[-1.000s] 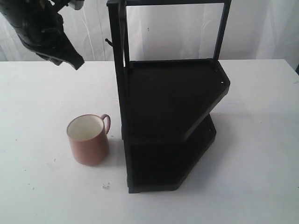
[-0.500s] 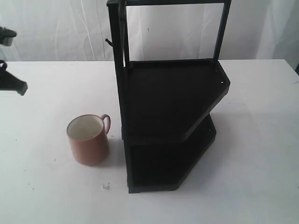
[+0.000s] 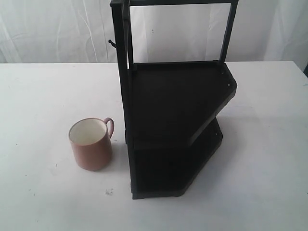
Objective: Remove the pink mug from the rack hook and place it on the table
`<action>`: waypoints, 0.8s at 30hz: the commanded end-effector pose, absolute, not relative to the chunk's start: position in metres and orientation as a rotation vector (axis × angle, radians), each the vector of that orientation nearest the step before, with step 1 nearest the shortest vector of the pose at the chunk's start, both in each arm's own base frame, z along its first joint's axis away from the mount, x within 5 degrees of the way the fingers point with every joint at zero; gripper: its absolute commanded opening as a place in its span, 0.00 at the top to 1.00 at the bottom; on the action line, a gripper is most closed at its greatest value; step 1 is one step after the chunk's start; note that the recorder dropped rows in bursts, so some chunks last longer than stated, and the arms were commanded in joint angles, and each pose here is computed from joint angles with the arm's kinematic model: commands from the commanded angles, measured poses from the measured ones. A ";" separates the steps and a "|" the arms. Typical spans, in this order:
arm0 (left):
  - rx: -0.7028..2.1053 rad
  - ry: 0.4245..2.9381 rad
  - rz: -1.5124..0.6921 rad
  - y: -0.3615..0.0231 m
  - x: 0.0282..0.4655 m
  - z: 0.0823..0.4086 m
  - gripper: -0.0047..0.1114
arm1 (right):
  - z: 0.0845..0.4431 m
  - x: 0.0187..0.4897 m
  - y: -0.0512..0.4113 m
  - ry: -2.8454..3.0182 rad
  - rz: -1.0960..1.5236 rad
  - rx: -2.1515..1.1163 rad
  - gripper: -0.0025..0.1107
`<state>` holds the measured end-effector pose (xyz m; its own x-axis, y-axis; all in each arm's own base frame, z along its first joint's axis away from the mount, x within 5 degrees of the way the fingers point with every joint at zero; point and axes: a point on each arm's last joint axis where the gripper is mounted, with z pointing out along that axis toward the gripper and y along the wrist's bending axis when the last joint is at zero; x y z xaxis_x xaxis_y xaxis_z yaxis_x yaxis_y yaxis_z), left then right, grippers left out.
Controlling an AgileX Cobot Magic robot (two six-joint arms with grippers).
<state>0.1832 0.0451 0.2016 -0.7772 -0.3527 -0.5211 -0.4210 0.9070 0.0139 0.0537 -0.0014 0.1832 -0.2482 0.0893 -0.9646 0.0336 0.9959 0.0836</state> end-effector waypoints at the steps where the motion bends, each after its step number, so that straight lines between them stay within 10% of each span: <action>1: -0.591 2.315 0.061 0.035 0.149 0.206 0.96 | 0.183 0.054 -0.001 1.817 0.051 0.080 0.98; 24: -0.318 1.453 0.104 0.014 0.023 0.326 0.96 | 0.183 0.054 -0.001 1.817 0.051 0.080 0.98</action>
<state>0.0377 0.0163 0.3152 0.0427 -0.1355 -0.9899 -0.2710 0.9520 -0.1420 0.0537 -0.0014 0.1832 -0.2482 0.0893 -0.9646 0.0336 0.9959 0.0836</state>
